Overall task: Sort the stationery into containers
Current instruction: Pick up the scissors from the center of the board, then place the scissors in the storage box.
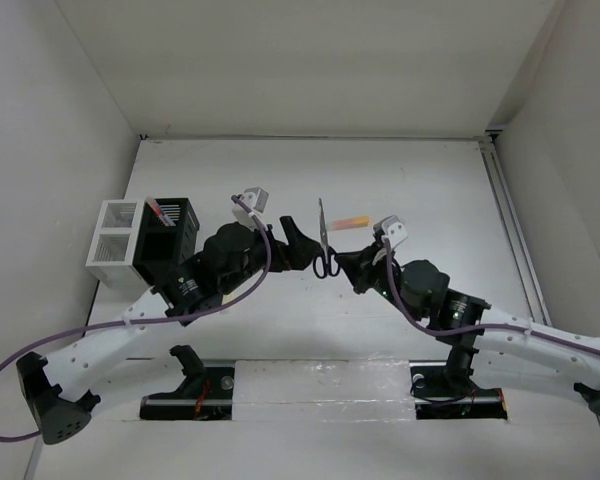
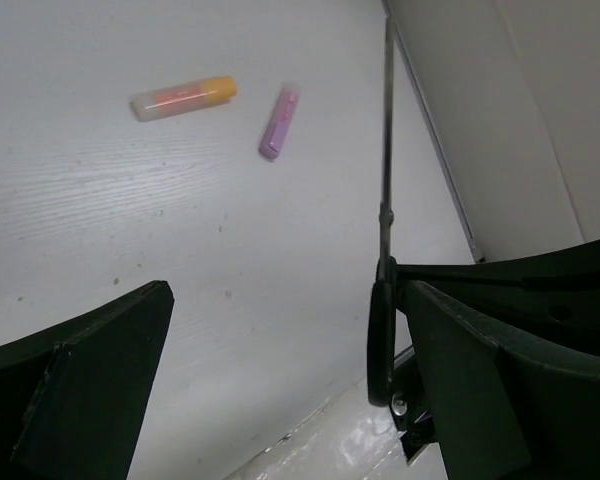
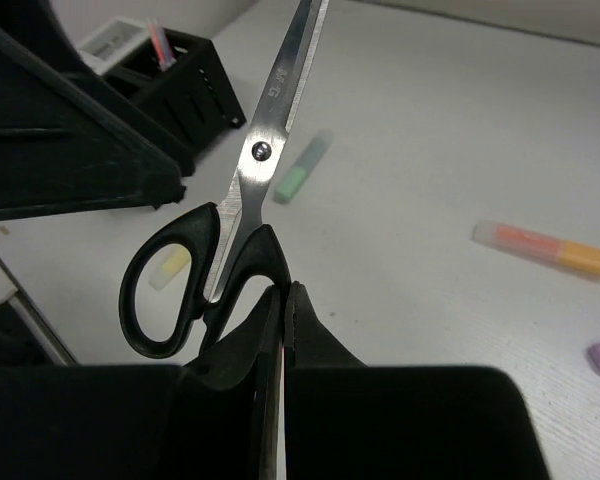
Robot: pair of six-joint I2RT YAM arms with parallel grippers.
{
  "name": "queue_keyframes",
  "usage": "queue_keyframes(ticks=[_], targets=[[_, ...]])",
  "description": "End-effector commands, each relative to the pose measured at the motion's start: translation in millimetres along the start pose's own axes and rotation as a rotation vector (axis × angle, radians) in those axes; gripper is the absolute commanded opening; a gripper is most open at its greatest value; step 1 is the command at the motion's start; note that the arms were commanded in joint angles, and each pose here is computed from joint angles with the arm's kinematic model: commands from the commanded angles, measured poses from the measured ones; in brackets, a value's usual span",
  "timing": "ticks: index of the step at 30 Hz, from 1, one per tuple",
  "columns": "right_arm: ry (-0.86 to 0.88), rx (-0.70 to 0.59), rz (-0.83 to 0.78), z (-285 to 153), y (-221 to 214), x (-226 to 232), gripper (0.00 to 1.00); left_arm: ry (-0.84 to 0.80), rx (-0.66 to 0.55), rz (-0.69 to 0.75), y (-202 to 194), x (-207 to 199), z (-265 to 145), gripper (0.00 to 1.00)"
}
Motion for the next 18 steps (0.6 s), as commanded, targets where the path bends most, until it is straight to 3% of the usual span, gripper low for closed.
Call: queue_keyframes(ticks=[1, 11, 18], targets=[[0.111, -0.074, 0.002, -6, 15, 12, 0.00, -0.149, -0.082, 0.009, 19, -16, 2, 0.98], [0.138, -0.062, -0.010, -2, 11, 16, 0.00, -0.246, -0.111, 0.024, 29, -33, 7, 0.89], [0.194, -0.087, -0.008, -4, 18, 22, 0.00, -0.223, -0.080, 0.041, 25, -32, 18, 0.69]])
Point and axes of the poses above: each gripper's point midway between its finger pads, its own z axis out along the fingers, its own x axis along the line the jaws close on, y = z × x, the point moved 7 cm from there along -z, back along the fingers, and after that the axes turned 4 degrees about z, right-handed, at the moved point
